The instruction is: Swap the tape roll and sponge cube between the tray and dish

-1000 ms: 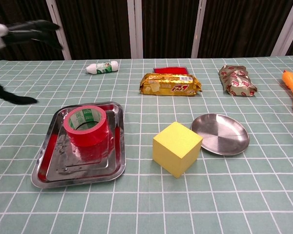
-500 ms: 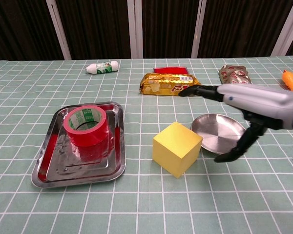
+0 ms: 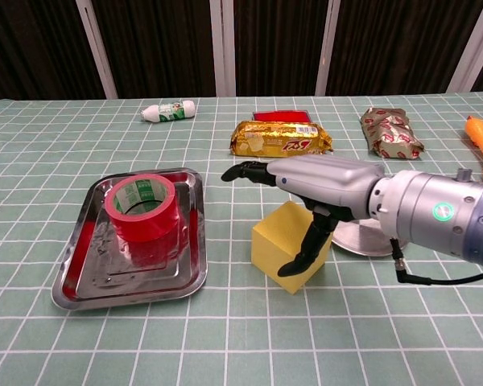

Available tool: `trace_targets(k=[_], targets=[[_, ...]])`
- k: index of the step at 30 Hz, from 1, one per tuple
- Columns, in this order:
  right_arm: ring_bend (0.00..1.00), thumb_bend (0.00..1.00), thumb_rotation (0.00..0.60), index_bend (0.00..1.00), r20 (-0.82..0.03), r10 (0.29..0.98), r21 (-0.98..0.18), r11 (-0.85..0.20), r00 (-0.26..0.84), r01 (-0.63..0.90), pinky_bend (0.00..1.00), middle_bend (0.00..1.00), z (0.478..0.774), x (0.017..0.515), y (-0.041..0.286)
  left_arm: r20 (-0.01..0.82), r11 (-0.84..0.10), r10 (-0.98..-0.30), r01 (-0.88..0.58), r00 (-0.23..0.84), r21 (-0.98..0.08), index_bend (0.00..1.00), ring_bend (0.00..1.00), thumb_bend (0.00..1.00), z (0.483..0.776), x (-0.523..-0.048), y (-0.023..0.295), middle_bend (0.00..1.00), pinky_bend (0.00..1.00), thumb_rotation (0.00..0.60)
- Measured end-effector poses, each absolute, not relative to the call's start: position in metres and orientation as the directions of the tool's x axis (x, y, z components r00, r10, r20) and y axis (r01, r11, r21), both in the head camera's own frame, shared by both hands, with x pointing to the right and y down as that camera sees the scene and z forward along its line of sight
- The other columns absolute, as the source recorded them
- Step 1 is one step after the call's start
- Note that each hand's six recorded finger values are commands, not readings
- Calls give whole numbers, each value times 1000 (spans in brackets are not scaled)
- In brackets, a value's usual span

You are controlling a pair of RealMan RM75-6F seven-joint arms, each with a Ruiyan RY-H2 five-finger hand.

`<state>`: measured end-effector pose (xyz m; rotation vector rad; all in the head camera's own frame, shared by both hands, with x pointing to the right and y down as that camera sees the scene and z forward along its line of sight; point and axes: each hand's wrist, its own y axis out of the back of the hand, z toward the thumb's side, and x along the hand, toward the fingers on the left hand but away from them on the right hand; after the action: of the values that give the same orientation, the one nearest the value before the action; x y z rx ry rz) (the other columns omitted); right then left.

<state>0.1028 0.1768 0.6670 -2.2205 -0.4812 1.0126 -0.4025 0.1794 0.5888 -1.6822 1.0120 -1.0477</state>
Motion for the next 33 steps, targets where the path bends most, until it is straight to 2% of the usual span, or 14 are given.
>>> trace_targets(k=[2,6,11,18,20,23,29,33], targets=[[244,33,600,115,-535,559,-686,-725,633,60,80,141,669,102,176,210,-274,-928,-180,309,-945,214,0,6,589,-403,179,0,38,600],[274,33,600,119,-548,555,-687,-726,625,43,106,146,677,103,175,210,-273,-929,-183,305,-944,214,0,6,589,-403,179,0,38,600],[377,42,600,129,-563,550,-679,-733,617,34,236,160,680,109,175,211,-276,-929,-186,305,-943,214,0,6,589,-403,180,0,39,600],[578,225,600,162,-563,551,-692,-722,616,14,463,172,680,112,175,219,-287,-924,-192,313,-938,214,0,6,590,-401,181,0,50,600],[615,258,600,171,-562,550,-697,-717,617,4,546,172,680,113,176,221,-291,-923,-194,315,-937,214,0,6,590,-401,181,0,51,600],[636,299,600,183,-560,553,-699,-715,617,7,618,172,681,114,176,223,-291,-924,-195,311,-936,216,0,7,590,-402,180,0,59,600],[640,311,600,203,-536,575,-720,-694,619,21,644,172,675,118,172,213,-282,-928,-201,307,-938,217,0,6,588,-402,180,0,72,600],[640,312,600,202,-501,603,-736,-674,621,61,644,172,660,119,161,206,-274,-932,-207,297,-939,217,0,6,588,-405,179,0,73,600]])
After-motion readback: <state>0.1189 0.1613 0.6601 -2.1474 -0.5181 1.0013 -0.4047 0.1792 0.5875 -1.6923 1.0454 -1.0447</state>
